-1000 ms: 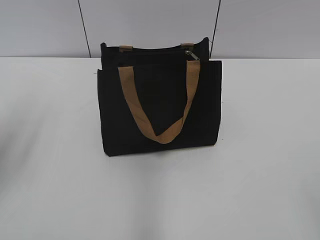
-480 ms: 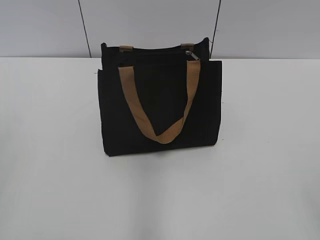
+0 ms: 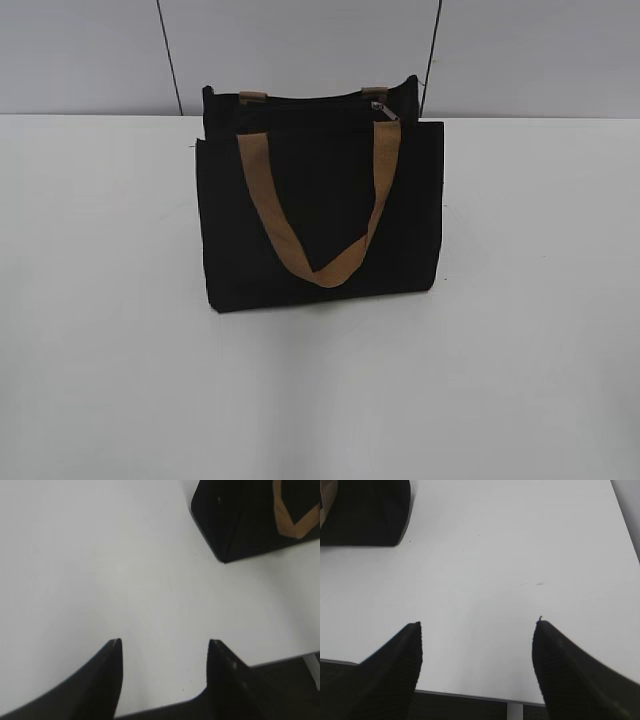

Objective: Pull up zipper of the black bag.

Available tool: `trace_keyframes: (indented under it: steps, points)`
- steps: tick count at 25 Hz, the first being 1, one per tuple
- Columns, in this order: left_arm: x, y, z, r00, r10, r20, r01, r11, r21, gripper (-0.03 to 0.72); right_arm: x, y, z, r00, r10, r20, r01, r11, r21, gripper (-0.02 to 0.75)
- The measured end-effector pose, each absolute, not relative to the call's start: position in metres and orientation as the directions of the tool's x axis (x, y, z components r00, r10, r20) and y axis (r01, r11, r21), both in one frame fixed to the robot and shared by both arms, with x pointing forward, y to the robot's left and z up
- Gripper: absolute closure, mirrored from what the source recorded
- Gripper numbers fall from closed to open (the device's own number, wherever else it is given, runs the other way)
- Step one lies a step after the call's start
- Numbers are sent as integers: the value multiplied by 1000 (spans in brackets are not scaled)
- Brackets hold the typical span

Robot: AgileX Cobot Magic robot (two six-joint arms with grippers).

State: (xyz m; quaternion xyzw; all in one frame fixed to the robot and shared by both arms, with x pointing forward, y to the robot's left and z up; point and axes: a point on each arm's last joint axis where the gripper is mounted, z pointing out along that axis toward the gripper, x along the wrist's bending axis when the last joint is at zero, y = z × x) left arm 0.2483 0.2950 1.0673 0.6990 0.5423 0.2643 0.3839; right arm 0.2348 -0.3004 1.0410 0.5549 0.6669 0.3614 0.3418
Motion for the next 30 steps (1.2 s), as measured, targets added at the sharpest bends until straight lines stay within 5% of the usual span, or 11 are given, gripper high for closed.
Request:
trace_keyframes:
  steps: [6,15,30]
  points:
    - [228,299,1063,226,974,-27,420,-73,905,282,235,-300,1041,-151,987,-55,493,123,861,216]
    - [228,298,1063,123,992,-25,420,-29,907,282,235,-300,1041,-151,987,-54,494,123,861,216]
    - [228,298,1063,117,993,-26,420,-26,907,284,235,-300,1041,-153,987,-54,494,124,861,216]
